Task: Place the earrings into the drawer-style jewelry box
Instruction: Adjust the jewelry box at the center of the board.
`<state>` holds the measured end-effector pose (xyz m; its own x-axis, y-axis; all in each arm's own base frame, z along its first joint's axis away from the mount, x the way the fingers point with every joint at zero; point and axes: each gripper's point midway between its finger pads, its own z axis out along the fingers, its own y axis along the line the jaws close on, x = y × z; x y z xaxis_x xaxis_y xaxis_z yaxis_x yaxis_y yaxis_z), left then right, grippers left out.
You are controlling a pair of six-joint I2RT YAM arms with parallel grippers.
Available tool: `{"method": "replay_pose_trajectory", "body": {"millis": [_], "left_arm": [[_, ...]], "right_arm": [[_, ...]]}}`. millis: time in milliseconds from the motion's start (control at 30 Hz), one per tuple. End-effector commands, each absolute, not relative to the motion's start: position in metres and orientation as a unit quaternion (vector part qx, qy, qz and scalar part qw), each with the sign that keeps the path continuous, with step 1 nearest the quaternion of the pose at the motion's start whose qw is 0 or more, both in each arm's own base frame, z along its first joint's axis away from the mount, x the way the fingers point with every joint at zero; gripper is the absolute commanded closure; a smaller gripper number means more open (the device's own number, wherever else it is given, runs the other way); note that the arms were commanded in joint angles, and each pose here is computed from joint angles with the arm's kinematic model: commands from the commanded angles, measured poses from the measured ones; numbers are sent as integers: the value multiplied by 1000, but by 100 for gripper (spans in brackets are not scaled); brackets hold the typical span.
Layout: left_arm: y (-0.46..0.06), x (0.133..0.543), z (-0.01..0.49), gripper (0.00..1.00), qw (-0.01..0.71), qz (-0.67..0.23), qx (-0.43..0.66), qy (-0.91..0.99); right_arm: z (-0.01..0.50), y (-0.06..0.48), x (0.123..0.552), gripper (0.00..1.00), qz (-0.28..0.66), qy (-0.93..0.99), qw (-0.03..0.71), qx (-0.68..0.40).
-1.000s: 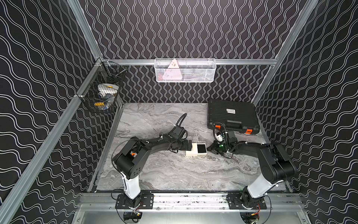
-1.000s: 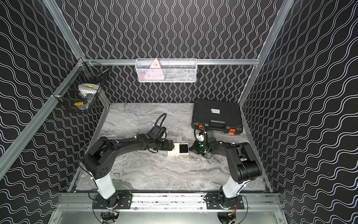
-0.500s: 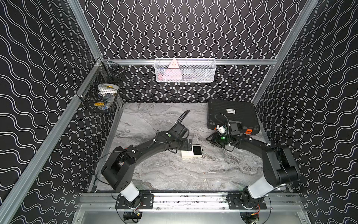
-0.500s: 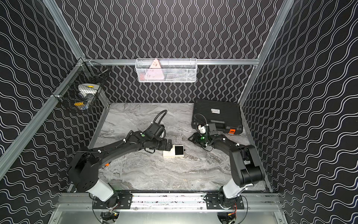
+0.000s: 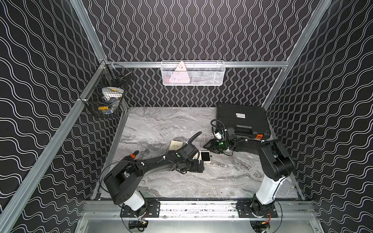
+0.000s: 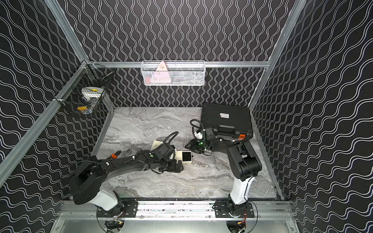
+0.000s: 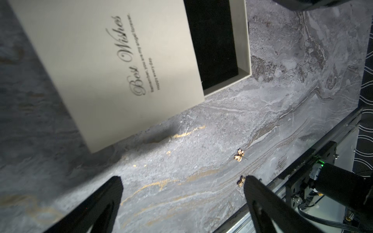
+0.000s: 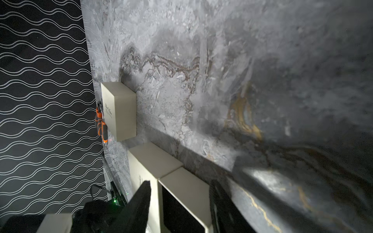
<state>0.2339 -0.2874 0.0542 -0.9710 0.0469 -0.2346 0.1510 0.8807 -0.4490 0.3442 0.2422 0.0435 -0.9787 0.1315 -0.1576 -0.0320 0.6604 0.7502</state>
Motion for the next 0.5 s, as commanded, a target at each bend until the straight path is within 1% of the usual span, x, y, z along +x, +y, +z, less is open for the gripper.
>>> {"method": "replay_pose_trajectory", "body": {"millis": [0,200,467], "left_arm": [[-298,252,58,2,130,-243,66,959],[-304,286,55,2,138,-237,77,959],[-301,302,51,2,141,-236,66,959]], "right_arm": [[50,244,339,51,424,900,102,22],[51,239,324,53,424,900,97,26],[55,237,305,54,429,898,93,30]]}}
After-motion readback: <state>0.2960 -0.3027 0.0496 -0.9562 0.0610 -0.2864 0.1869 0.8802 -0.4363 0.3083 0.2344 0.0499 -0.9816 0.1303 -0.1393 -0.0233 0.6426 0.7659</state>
